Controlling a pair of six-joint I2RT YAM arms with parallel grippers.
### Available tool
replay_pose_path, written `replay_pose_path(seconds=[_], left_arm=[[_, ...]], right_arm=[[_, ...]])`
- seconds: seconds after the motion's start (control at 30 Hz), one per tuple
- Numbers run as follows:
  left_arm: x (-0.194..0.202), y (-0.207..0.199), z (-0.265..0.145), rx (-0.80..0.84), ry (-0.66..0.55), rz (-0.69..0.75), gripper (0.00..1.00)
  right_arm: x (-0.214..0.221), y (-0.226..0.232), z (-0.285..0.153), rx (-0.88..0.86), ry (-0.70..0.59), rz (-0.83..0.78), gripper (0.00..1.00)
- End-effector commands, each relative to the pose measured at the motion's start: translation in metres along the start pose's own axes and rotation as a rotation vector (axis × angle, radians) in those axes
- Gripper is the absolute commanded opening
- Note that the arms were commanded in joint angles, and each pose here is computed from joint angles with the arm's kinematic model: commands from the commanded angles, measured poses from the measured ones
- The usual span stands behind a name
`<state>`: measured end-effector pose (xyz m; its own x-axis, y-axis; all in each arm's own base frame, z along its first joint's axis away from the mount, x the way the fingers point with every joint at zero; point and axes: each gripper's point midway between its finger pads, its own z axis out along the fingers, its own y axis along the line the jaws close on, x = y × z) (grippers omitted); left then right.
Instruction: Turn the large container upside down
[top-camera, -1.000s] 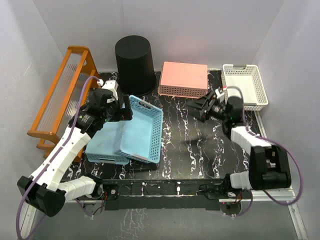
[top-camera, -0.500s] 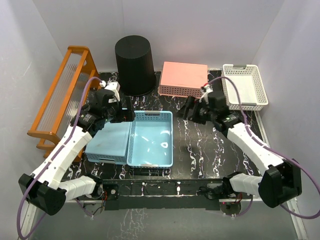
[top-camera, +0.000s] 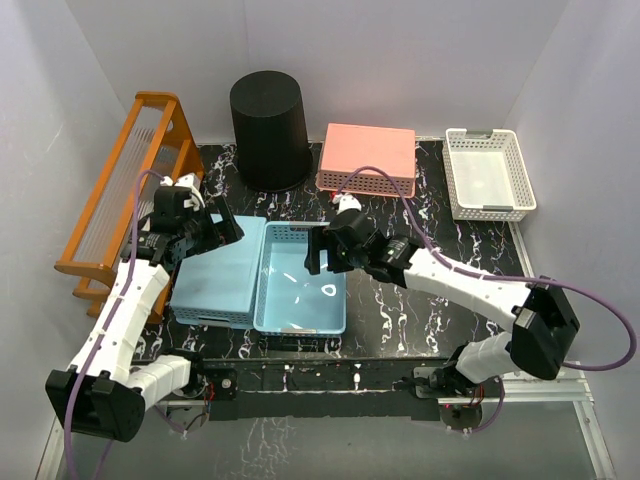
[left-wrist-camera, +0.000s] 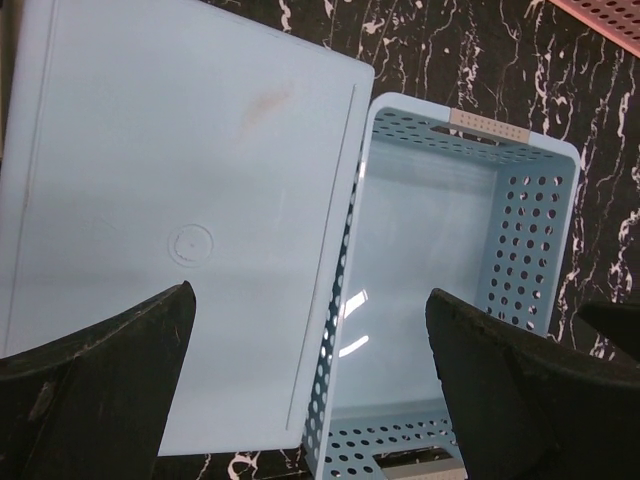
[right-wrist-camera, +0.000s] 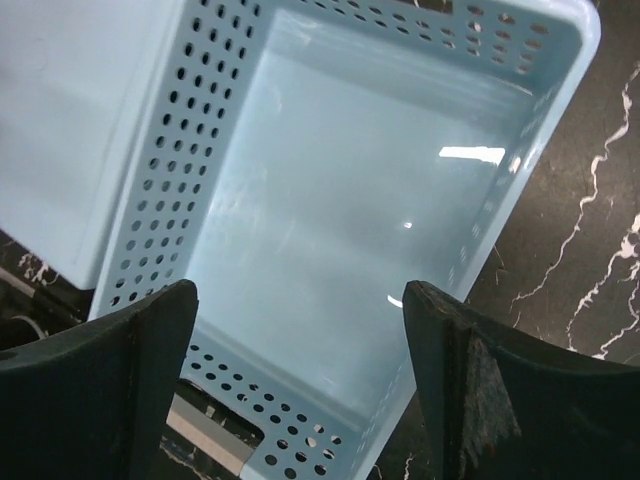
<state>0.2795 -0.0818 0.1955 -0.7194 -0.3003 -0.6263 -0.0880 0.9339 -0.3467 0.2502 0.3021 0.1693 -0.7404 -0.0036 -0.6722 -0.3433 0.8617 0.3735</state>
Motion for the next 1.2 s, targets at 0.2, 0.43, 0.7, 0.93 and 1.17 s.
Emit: replay_pose_path(seconds=[0.2, 0.43, 0.7, 0.93, 1.17], left_arm=[[-0.002, -0.019, -0.013, 0.126, -0.017, 0.01, 0.99], [-0.002, -0.017, -0.014, 0.117, -0.018, 0.024, 0.99], [-0.004, -0.019, -0.013, 0.128, -0.024, 0.044, 0.99], [-0.01, -0.025, -0.011, 0.148, -0.019, 0.047, 0.99], [-0.011, -0.018, -0.008, 0.098, -0.014, 0.038, 0.99]], right_arm=[[0.03, -0.047, 0.021, 0.123, 0.011, 0.028, 0.36], [0.039, -0.103, 0.02, 0.205, 0.039, 0.104, 0.34], [0.055, -0.132, 0.019, 0.176, 0.066, 0.162, 0.34], [0.018, -0.098, 0.0, 0.044, -0.007, 0.172, 0.64], [-0.008, -0.015, -0.007, -0.122, -0.067, 0.106, 0.87]])
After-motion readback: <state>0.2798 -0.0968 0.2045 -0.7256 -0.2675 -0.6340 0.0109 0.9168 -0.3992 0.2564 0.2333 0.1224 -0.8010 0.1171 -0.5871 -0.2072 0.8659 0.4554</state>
